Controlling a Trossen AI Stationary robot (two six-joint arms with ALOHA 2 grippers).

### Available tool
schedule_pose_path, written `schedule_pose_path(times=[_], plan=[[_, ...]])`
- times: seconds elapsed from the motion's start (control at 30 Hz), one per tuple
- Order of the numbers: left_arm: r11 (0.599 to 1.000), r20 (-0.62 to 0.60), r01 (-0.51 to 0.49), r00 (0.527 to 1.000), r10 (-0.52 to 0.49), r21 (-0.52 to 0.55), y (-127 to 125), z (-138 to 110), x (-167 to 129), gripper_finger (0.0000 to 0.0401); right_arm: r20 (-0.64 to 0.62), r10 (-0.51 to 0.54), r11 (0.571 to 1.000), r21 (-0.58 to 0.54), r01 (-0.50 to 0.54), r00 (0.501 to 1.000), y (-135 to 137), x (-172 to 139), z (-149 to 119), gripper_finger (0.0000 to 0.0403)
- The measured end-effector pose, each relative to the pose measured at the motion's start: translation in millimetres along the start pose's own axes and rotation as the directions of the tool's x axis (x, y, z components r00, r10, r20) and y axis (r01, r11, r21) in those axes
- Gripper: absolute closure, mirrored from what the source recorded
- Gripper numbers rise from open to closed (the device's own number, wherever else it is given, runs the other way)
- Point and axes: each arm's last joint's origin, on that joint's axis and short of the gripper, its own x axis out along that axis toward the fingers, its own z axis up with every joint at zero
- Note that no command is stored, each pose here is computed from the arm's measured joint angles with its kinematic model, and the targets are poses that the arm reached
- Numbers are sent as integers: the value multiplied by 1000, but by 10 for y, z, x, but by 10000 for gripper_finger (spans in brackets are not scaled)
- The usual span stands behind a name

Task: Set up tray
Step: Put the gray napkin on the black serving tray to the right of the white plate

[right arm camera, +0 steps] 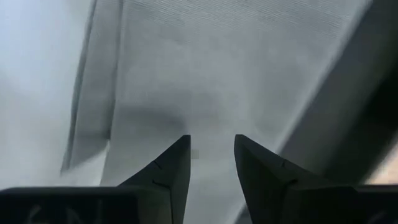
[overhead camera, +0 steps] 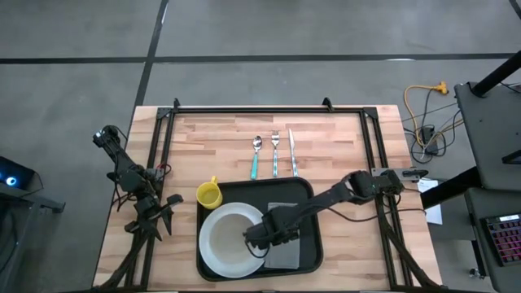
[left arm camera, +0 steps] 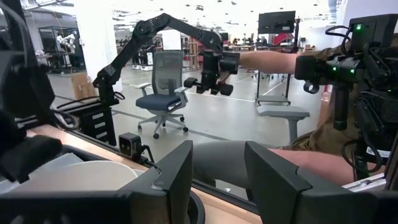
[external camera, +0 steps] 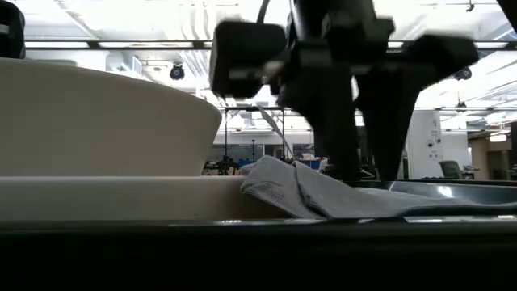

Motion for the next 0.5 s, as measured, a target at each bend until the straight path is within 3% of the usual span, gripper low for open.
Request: schedule_pose_path(times=[0.5], plan=[[1000,0,0,1000,0,0,0,-1,0,269,-48,-120,989,-96,115,992,-193,332,281,294]])
